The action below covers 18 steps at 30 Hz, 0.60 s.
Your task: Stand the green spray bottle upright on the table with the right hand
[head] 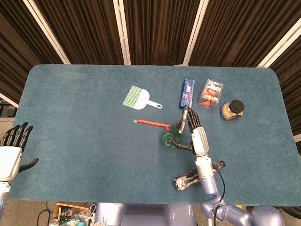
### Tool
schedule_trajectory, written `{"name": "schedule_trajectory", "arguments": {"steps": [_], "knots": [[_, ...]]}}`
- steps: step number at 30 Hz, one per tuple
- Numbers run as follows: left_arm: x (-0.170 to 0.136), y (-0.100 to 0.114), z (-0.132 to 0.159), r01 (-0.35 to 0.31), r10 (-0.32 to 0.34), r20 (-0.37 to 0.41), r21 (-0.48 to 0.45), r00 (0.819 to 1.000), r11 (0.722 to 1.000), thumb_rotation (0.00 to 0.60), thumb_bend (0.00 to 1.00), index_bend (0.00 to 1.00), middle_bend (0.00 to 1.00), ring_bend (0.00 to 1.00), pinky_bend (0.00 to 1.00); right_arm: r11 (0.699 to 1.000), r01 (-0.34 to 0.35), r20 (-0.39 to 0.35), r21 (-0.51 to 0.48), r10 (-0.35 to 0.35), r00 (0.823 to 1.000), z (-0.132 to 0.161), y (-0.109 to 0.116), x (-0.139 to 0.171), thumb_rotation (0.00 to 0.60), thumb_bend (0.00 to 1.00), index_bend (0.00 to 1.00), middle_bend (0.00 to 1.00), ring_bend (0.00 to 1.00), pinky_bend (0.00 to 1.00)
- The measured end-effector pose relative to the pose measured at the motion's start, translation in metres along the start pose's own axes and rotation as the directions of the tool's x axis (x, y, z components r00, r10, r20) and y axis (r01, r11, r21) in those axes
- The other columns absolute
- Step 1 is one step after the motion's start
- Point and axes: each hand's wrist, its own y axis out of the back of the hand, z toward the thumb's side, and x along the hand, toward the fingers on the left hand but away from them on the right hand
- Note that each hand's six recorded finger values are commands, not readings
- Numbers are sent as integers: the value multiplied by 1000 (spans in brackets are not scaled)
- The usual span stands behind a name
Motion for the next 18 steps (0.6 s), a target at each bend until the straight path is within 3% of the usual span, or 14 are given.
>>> {"name": "schedule_trajectory", "arguments": {"steps": [8,14,18], "knots": [[-2,2,0,-7,7,5,-4,1000,1000,600,25,0,0,0,100,992,-44,-12,115,46,999,-3,18,11,600,251,0,0,0,0],[-5,5,-1,-17,17,4,-8,1000,1000,600,25,0,0,0,100,970,-76,1,233,77,997,-7,50,21,600,251,0,0,0,0],[-6,6,0,-20,20,6,-8,1000,1000,600,25,0,0,0,100,952,-83,26,296,79,997,-9,84,30,600,251,0,0,0,0]]}}
